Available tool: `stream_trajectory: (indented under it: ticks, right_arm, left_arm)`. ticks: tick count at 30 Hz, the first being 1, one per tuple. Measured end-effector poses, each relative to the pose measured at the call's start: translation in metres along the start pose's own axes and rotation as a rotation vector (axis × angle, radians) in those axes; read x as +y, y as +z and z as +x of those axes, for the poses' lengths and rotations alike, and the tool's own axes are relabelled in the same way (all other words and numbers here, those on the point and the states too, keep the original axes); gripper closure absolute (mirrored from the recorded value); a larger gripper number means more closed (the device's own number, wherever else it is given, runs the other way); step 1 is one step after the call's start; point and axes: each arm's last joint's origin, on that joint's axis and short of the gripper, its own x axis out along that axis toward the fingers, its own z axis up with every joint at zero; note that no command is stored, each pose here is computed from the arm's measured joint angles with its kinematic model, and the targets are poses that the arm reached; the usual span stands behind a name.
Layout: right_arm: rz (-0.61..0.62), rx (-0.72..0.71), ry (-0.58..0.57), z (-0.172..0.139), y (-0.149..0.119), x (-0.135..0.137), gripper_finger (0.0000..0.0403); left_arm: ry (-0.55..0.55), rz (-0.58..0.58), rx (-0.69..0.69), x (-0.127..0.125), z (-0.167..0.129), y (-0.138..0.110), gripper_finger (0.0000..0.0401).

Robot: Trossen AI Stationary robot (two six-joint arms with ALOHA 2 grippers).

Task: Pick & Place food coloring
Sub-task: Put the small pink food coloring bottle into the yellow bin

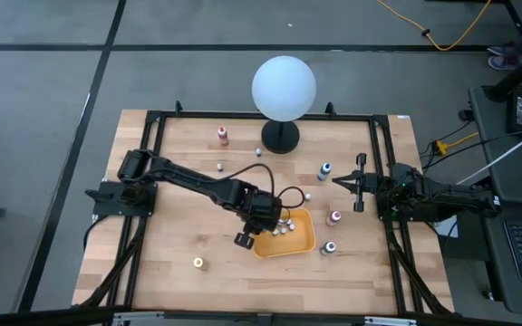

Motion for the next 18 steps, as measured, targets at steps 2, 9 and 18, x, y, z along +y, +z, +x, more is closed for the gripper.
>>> stream_trajectory:
  ticks: [2, 9, 18]
  right_arm:
    - [0.0, 0.0, 0.0, 0.0, 0.0, 0.0, 0.0386]
    - [0.0, 0.0, 0.0, 0.0, 0.0, 0.0, 0.0386]
    - [0.0, 0.0, 0.0, 0.0, 0.0, 0.0, 0.0386]
  left_arm:
    - [-0.002, 0.007, -0.011, 0.003, 0.003, 0.001, 0.0347]
    - [0.017, 0.033, 0.014, 0.009, 0.013, -0.002, 0.0347]
    - [0.005, 0.063, 0.045, 0.01, 0.029, -0.004, 0.0347]
